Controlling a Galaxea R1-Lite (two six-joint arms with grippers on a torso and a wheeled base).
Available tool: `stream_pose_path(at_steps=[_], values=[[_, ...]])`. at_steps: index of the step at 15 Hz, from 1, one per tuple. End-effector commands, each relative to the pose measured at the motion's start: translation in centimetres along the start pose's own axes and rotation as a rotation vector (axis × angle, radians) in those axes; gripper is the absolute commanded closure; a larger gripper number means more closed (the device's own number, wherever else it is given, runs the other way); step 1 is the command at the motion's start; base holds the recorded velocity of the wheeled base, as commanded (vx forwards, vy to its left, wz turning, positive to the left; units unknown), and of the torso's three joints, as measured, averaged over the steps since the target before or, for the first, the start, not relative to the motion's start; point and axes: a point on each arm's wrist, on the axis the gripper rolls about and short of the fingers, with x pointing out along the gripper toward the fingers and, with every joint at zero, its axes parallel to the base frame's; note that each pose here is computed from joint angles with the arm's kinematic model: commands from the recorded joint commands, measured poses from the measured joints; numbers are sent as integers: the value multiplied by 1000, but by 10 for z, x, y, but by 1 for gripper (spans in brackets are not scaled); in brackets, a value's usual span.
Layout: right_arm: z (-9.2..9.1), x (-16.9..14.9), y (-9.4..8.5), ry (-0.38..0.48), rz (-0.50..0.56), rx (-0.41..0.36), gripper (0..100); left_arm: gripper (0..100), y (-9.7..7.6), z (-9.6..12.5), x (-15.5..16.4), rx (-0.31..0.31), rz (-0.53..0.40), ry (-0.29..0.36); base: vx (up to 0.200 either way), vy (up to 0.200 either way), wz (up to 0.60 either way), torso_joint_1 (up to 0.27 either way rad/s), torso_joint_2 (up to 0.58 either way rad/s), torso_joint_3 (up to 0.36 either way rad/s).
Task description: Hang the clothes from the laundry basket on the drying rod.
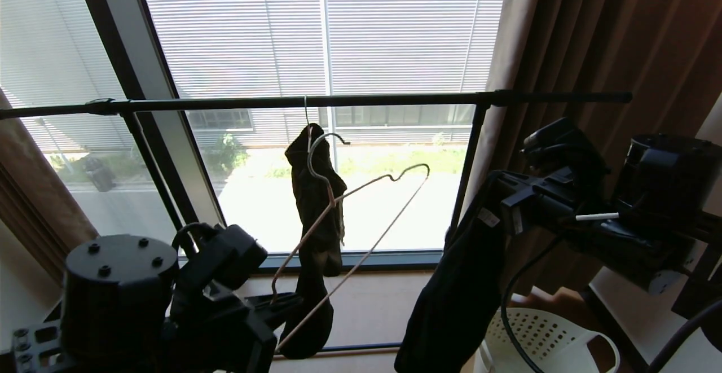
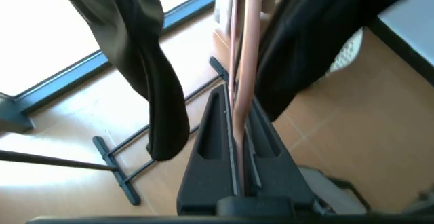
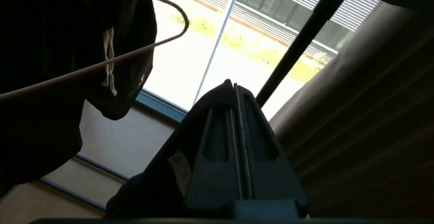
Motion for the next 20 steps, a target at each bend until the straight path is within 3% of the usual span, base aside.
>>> stream_pose_path(at_steps=[1, 3, 7, 10, 20], values=[[-3, -6, 1, 17, -27, -21, 100, 100, 1, -20, -31, 17, -50, -36, 0, 0, 0, 0, 0, 0], [-3, -13, -1, 24, -83, -62, 100, 100, 7, -31, -35, 1, -53, -11, 0, 0, 0, 0, 0, 0], [-2, -11, 1, 45, -144, -68, 100, 100, 3, -42, -38, -6, -222, 8, 0, 0, 0, 0, 0, 0], [0, -14, 7, 37, -137, -71, 100, 100, 1, -46, -36, -9, -284, 29, 0, 0, 0, 0, 0, 0], [5, -16, 37, 6, -73, -87, 100, 100, -8, -47, -24, 1, -340, 61, 0, 0, 0, 0, 0, 0]])
